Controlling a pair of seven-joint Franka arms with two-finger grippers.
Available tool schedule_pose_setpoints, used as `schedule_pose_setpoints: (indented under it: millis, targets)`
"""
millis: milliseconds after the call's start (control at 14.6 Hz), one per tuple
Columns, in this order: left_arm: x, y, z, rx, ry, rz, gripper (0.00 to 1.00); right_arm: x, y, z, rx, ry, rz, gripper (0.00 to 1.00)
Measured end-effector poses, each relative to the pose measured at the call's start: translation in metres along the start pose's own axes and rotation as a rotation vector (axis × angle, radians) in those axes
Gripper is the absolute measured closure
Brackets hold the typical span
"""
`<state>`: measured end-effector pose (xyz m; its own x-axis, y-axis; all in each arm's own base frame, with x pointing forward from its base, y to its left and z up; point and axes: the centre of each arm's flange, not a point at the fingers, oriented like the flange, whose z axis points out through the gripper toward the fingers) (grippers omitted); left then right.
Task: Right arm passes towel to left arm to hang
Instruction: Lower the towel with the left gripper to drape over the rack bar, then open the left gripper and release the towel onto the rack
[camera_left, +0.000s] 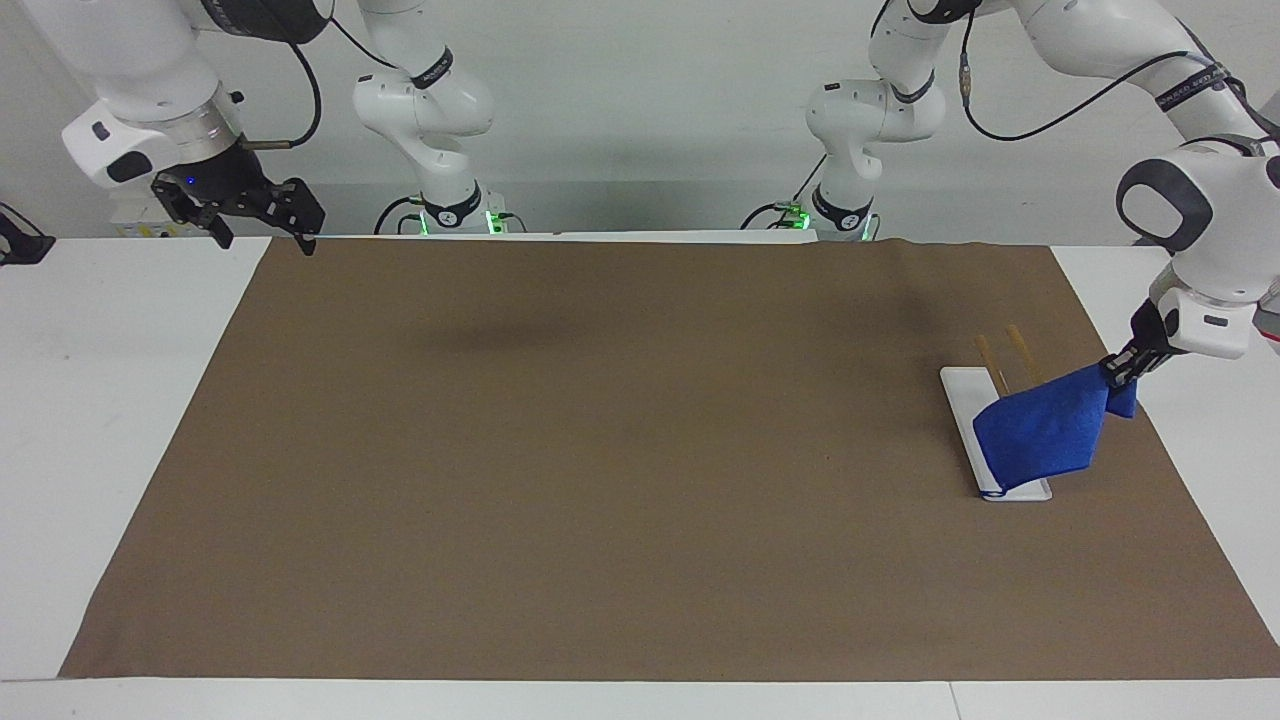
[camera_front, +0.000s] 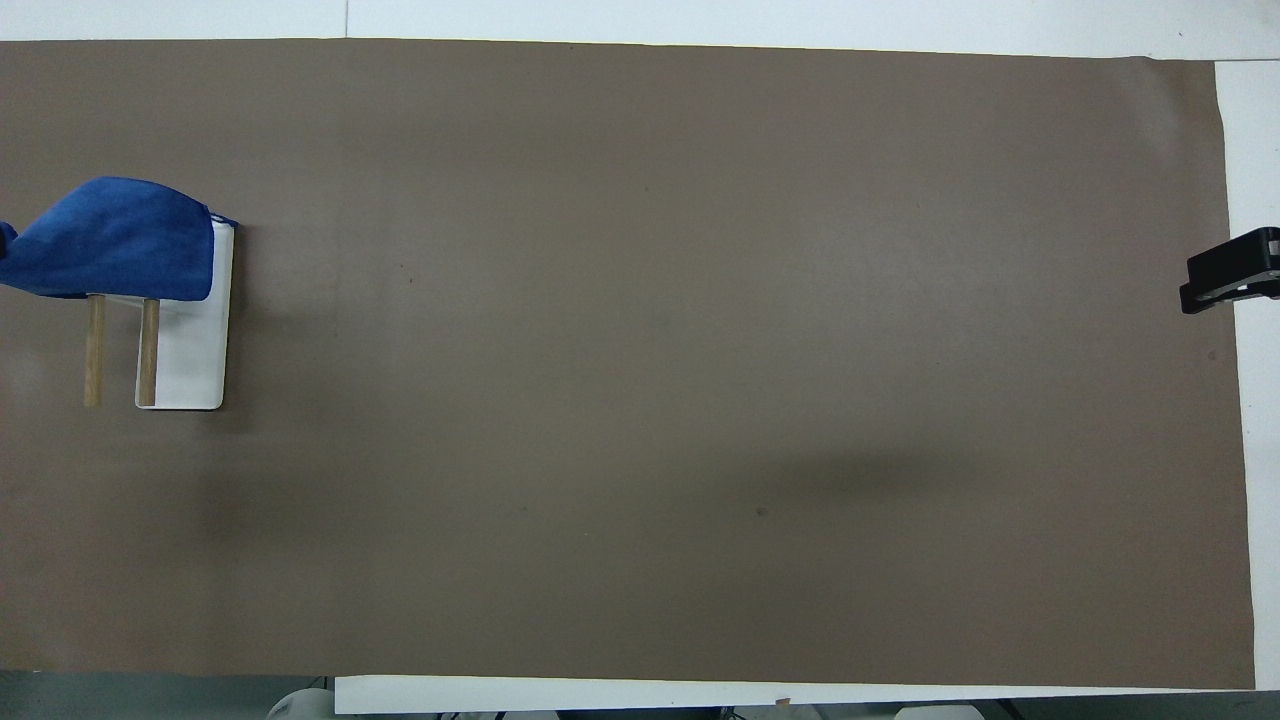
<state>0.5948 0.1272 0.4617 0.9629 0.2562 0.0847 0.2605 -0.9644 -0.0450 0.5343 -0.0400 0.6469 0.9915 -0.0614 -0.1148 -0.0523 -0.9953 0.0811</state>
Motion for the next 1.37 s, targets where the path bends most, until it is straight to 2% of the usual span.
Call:
schedule_pose_setpoints:
  millis: [342, 752, 888, 1025, 1367]
  targets:
    - [-0.0059, -0.0011, 0.0020, -0.002, -0.032, -0.001, 0.96, 0.0000, 0.0000, 0.0000, 0.000, 0.000, 0.000, 0.00]
    - [-0.0091, -0.0021, 0.0030, -0.005, -0.037, -0.002, 0.94, 0.0000, 0.0000, 0.0000, 0.000, 0.000, 0.000, 0.00]
    - [-0.0093, -0.0022, 0.0027, -0.005, -0.038, -0.001, 0.78, 0.0000, 0.0000, 0.0000, 0.000, 0.000, 0.000, 0.00]
    - [-0.0100, -0.0022, 0.0031, -0.005, -0.044, 0.000, 0.55, 0.0000, 0.0000, 0.0000, 0.000, 0.000, 0.000, 0.00]
    - [-0.0093, -0.0019, -0.0011, -0.006, -0.039, 0.003, 0.04, 0.0000, 0.0000, 0.0000, 0.000, 0.000, 0.000, 0.00]
